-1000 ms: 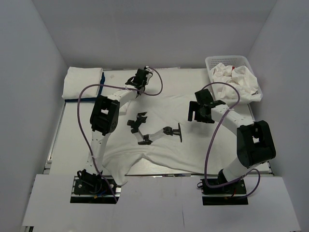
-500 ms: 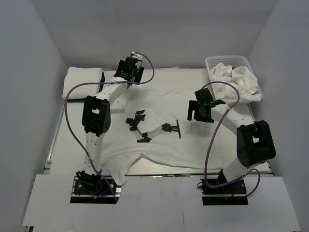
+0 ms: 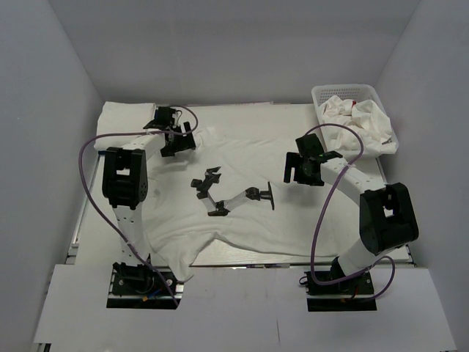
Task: Fold and stack the t-shirts
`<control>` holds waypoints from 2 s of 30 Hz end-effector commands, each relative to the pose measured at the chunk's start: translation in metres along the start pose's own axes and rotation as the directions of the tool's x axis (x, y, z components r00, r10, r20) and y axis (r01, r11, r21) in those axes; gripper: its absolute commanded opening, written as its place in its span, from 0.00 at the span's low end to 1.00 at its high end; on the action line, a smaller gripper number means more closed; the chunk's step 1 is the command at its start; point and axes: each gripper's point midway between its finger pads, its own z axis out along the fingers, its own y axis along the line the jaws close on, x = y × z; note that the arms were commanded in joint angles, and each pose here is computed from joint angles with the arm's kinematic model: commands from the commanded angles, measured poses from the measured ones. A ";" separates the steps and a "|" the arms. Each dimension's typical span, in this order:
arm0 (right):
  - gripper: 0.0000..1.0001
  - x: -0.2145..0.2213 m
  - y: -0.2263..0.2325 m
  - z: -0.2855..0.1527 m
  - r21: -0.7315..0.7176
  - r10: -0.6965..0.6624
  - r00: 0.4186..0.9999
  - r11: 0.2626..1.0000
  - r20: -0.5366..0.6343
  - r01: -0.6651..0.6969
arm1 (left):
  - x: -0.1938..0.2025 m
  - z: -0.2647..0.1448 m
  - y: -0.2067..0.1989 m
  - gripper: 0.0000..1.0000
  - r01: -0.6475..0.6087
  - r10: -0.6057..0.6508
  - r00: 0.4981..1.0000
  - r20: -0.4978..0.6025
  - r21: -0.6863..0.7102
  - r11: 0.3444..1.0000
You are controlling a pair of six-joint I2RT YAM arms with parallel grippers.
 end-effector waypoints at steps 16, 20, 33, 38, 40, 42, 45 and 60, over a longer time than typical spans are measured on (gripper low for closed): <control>0.90 -0.008 0.004 -0.006 -0.009 -0.002 1.000 1.000 0.030 0.002 | -0.019 -0.030 -0.017 0.15 0.095 -0.104 0.993 0.051 0.168 0.981; 0.90 -0.007 0.003 -0.005 -0.005 0.002 0.999 1.000 0.032 -0.001 | -0.053 -0.044 -0.006 0.01 0.040 -0.052 0.990 0.129 0.096 0.995; 0.90 -0.013 -0.001 -0.001 0.033 -0.008 1.000 0.999 0.024 0.007 | -0.145 -0.001 0.036 0.68 -0.144 0.181 0.963 0.201 -0.186 0.972; 0.90 -0.020 0.003 -0.004 0.029 -0.032 0.998 0.999 0.047 0.030 | -0.172 -0.021 0.038 1.00 -0.079 0.129 0.947 0.294 -0.176 0.981; 0.90 -0.022 0.005 -0.008 0.026 -0.081 0.995 0.996 0.060 0.080 | -0.179 -0.032 0.028 1.00 -0.089 0.129 0.938 0.323 -0.134 0.987; 0.90 -0.021 0.021 -0.010 -0.002 -0.147 0.986 0.989 0.081 0.147 | -0.178 -0.037 0.024 1.00 -0.082 0.115 0.936 0.332 -0.112 0.990; 0.90 -0.017 0.055 -0.013 -0.095 -0.235 0.966 0.965 0.106 0.245 | -0.168 -0.047 0.012 1.00 -0.085 0.093 0.945 0.314 -0.038 0.996; 0.90 0.053 0.092 0.019 -0.200 -0.340 0.939 0.925 -0.058 0.323 | 0.021 -0.068 -0.004 1.00 0.091 -0.091 0.996 -0.008 0.151 0.984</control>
